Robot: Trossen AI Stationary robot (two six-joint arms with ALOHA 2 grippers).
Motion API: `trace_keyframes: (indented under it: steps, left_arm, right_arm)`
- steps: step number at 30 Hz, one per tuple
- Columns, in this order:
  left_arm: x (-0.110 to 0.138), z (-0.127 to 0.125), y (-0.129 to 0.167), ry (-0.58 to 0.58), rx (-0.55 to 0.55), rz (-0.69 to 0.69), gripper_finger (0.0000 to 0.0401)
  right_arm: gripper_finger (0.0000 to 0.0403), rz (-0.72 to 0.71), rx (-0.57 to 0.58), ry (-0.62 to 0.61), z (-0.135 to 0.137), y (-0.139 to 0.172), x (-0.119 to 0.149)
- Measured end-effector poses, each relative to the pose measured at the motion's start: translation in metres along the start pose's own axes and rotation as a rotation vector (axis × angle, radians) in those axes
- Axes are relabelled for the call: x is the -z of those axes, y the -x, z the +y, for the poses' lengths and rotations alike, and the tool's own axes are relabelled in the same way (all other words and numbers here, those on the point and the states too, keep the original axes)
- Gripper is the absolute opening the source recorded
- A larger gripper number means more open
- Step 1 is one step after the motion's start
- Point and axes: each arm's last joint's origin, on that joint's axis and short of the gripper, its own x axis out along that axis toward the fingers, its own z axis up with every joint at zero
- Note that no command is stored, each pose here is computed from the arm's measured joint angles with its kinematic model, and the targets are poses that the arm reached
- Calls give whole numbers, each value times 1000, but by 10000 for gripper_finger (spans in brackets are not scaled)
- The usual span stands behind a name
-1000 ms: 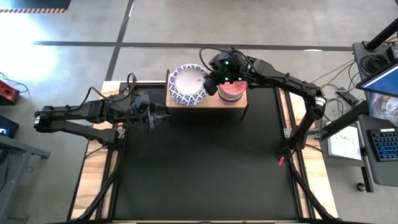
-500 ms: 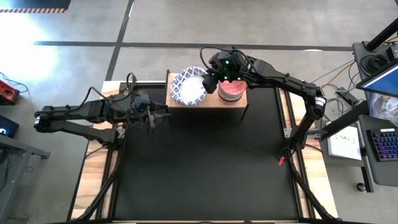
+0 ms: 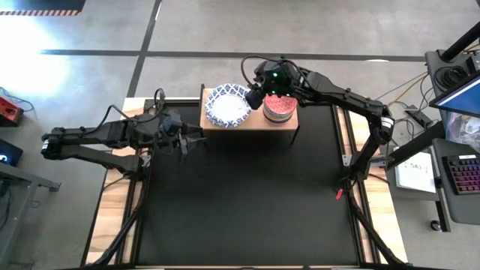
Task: Place and stack bowls onto a shelf
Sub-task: Return to Home Position
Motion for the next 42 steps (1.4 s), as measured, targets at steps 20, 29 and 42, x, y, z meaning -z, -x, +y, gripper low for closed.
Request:
trace_keyframes:
  steps: [20, 29, 42]
  left_arm:
    - [21, 20, 46, -11, -49, 57, 195]
    - [74, 35, 32, 60, -103, -8, 195]
    - [142, 48, 0, 135, -46, -160, 195]
  right_arm:
    - [133, 252, -256, 25, 3, 106, 27]
    - [125, 218, -276, 20, 7, 135, 77]
    - [101, 51, -405, -121, 13, 125, 182]
